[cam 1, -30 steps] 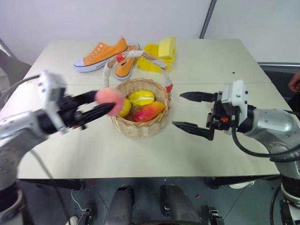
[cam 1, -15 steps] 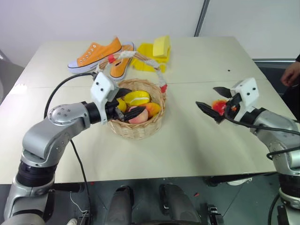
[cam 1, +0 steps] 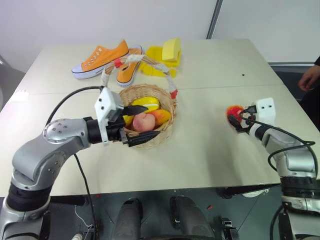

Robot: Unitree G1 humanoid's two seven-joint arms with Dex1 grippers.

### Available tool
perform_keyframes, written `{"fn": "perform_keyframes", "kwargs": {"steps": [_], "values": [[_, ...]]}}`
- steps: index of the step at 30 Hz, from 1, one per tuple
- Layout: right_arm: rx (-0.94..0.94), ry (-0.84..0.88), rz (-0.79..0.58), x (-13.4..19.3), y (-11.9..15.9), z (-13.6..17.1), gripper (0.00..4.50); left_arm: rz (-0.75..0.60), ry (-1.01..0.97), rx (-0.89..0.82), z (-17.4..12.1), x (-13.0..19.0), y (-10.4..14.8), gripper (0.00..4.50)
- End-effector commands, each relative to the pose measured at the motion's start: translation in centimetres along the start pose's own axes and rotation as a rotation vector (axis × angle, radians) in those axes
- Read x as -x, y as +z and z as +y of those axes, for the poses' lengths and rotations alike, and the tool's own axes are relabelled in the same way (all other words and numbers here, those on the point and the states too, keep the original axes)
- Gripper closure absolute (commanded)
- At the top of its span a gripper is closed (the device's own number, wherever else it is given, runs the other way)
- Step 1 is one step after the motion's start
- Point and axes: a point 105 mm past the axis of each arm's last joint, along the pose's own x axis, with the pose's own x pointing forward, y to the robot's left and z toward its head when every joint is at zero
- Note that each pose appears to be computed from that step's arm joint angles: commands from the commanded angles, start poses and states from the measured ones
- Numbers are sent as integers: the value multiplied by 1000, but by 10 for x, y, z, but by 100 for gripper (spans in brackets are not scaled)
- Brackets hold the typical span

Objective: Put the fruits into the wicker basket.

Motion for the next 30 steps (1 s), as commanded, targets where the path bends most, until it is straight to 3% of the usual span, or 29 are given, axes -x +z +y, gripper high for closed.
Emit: {"fn": "perform_keyframes", "kwargs": {"steps": [1, 4, 7, 10, 15, 18, 20, 23, 30], "values": [[-7, 8, -76, -4, 19, -1, 0, -16, 21, -37, -2, 5, 8, 4], [-9, 12, -103, -6, 23, -1, 88, -9, 42, -33, 1, 8, 5, 0], [21, 6, -124, -2, 30, -4, 231, -10, 73, -25, 5, 14, 3, 0], [93, 31, -160, 8, 41, 1, 231, -8, 114, -11, 11, 23, -1, 0], [258, 291, -276, 41, 73, 49, 231, -17, 178, 42, 20, 44, -10, 0], [336, 744, -367, 95, 97, 131, 231, -58, 218, 68, 24, 65, -15, 0], [342, 899, -378, 110, 101, 172, 231, -71, 240, 84, 27, 76, -21, 0], [301, 928, -403, 103, 114, 216, 231, -83, 258, 89, 28, 84, -26, 0], [183, 877, -366, 67, 130, 275, 231, -89, 289, 98, 24, 90, -31, 0]]}}
